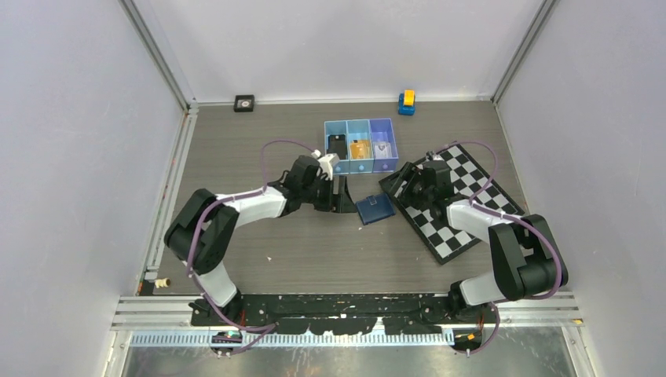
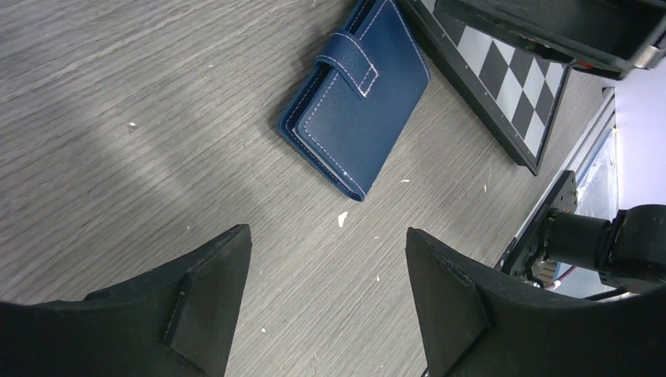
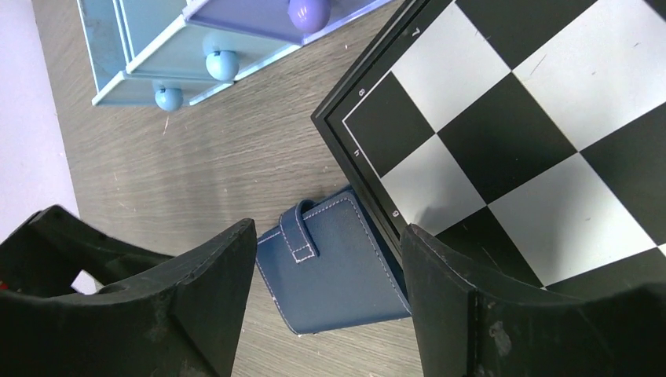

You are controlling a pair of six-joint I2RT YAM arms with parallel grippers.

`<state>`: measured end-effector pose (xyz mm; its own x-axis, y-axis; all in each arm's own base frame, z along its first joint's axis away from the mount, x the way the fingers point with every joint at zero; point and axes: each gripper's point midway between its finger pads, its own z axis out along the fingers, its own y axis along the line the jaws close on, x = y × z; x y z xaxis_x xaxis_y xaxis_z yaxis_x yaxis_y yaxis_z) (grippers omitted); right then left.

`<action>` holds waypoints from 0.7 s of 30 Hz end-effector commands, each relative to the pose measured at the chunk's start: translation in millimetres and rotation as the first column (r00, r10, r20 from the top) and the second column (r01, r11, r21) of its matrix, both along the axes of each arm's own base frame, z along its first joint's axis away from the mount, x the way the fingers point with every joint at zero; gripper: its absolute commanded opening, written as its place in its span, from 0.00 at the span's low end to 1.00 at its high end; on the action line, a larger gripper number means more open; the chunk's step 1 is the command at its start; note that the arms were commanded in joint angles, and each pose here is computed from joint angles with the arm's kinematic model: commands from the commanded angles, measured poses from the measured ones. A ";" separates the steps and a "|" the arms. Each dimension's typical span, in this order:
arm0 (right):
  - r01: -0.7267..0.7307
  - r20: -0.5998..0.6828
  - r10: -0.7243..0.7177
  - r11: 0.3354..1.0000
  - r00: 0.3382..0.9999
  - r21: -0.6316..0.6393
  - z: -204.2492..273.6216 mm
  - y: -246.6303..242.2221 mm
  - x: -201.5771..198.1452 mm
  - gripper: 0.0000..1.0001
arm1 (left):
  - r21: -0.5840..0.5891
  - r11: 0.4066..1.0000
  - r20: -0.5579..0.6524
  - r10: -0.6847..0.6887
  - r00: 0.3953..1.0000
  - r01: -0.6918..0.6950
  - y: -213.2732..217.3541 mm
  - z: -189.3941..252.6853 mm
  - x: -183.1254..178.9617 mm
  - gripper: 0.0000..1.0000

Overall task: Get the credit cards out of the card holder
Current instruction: Pick up the card holder from the center of the board.

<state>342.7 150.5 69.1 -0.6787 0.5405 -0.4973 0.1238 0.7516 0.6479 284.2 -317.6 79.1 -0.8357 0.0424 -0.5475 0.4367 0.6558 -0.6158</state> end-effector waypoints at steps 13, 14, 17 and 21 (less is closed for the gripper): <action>-0.040 0.019 0.041 0.999 0.999 -0.017 19.2 18.3 8.2 0.67 | -0.070 0.996 -0.123 -0.066 0.990 0.057 -38.4 -19.4 -4.3 0.67; -0.042 0.015 0.042 0.999 0.999 -0.021 18.1 19.1 8.0 0.67 | -0.070 0.996 -0.126 -0.068 0.990 0.060 -40.6 -20.7 -4.3 0.67; -0.038 -0.011 0.038 0.997 0.999 -0.069 11.8 18.1 6.4 0.67 | -0.056 0.997 -0.130 -0.066 0.989 0.059 -45.6 -26.1 -2.6 0.64; -0.056 -0.030 0.053 0.994 0.998 -0.098 4.5 25.8 5.0 0.67 | -0.031 0.999 -0.137 -0.039 0.990 0.035 -47.0 -35.7 4.3 0.58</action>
<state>339.4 169.3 69.4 -0.7238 0.4849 -0.4909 0.1215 0.7898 0.6012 278.2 -355.8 44.1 -0.9065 0.0767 -0.4151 0.3700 0.6181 -0.6936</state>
